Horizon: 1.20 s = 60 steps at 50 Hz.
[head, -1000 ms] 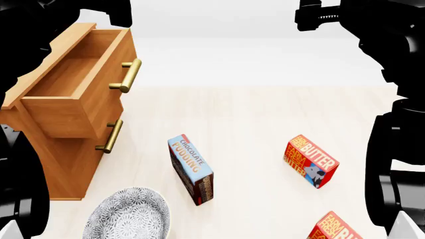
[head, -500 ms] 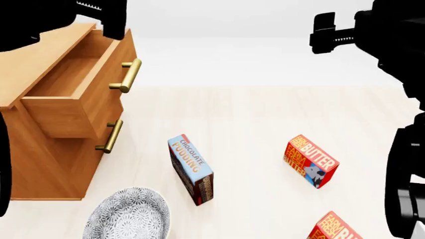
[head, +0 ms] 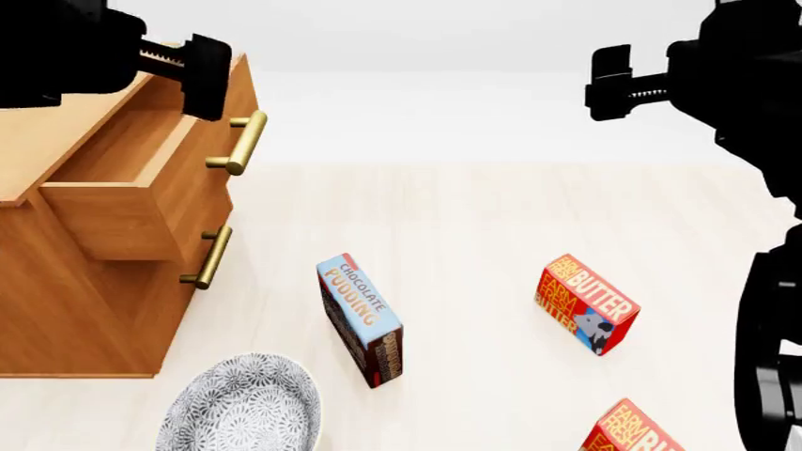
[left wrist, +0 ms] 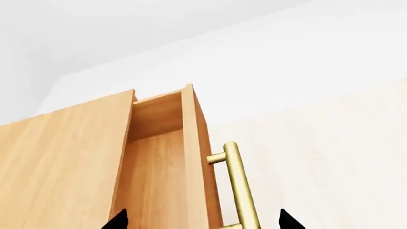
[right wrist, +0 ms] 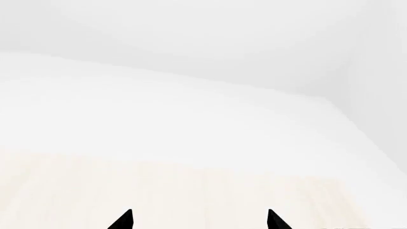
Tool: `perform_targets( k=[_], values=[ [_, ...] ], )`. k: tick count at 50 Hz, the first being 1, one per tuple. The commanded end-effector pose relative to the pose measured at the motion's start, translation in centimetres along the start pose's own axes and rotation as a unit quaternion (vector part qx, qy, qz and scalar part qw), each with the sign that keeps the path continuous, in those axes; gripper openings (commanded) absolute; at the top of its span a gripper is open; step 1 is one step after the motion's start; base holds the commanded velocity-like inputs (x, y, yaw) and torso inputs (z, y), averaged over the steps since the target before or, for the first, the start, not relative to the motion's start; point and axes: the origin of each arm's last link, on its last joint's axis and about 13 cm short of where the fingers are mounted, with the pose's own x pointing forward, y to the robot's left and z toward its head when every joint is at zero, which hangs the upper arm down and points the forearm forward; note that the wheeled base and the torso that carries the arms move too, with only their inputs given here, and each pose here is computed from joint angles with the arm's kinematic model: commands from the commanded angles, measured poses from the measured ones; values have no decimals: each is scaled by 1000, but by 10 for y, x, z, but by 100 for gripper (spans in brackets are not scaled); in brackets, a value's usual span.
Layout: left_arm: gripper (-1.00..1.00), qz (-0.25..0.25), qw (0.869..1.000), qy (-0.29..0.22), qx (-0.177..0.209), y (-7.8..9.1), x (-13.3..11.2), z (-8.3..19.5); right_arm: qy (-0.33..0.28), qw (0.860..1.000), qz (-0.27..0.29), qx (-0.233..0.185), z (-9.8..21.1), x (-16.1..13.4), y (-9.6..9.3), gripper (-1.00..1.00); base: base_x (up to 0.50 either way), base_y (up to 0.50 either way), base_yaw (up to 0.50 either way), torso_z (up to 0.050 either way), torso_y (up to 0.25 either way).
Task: Put the butter at the front in the top drawer of the cabinet and close it.
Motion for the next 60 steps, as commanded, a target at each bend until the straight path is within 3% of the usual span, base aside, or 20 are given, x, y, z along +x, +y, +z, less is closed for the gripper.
perform_targets(
  k=[1,60],
  values=[
    [100,-11,1000,27,-1,-2,4,-7,5,1000,3,-2,-3,1,1,100,0,0,0,0,0],
    [100,-21,996,92,3,-14,35,-47,14,1000,7,-1,-10,3,3,100,0,0,0,0,0]
  ],
)
